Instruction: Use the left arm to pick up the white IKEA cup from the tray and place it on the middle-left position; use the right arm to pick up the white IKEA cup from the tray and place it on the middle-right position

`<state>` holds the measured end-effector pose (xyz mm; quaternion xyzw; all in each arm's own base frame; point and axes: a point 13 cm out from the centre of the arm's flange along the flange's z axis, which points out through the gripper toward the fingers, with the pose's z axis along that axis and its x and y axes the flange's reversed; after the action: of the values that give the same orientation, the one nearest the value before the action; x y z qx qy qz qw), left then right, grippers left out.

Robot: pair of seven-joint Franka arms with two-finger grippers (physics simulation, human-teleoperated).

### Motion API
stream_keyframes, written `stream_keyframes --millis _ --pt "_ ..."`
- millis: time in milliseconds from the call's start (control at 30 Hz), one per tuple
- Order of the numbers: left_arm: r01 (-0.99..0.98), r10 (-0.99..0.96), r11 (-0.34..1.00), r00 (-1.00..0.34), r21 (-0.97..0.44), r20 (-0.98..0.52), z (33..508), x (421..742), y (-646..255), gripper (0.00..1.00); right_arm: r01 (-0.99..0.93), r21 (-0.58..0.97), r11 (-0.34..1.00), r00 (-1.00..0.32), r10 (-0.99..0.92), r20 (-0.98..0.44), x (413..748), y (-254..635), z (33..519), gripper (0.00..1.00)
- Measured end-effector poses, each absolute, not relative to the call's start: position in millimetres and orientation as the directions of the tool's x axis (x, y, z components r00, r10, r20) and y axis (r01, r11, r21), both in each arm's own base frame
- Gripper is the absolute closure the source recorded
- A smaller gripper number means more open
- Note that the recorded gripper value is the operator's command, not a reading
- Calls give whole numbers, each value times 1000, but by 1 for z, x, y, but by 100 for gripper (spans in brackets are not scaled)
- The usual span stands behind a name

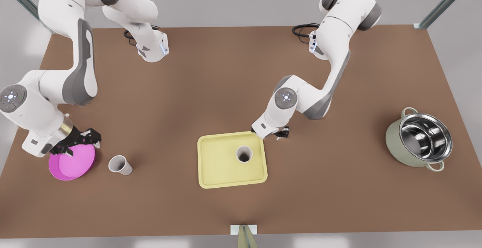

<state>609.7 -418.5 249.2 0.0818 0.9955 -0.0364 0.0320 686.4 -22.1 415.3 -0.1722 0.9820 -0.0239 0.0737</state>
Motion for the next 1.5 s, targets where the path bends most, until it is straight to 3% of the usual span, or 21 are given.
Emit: stream_keyframes --millis 67,200,333,467,1133,1233,1333,1500 --pt "150 146 987 -987 -56 -64 226 602 -433 0 -330 -69 942 -934 -336 -125 664 -10 449 0" --pt "107 103 993 -992 -55 -70 182 598 -454 0 -281 -44 959 -957 -283 -56 640 -20 451 0" --pt "-1 -16 996 -987 -93 -158 179 653 -445 0 -255 -28 967 -967 -255 -11 629 -18 446 0" --pt "-60 -80 991 -981 -115 -175 159 671 -438 0 -231 -19 973 -973 -231 13 623 -17 443 0" --pt "-91 -102 990 -990 -105 -99 98 642 -455 0 -183 -11 983 -978 -181 103 603 -11 437 0" --pt "-96 -108 989 -988 -110 -110 101 648 -452 10 -173 -7 985 -978 -171 116 601 -14 433 0" --pt "-99 -114 988 -986 -119 -121 104 654 -454 36 -166 -6 986 -979 -164 123 599 -15 433 0" --pt "-85 -106 986 -984 -146 -143 105 656 -476 40 -148 -6 989 -983 -147 115 601 -22 439 0"
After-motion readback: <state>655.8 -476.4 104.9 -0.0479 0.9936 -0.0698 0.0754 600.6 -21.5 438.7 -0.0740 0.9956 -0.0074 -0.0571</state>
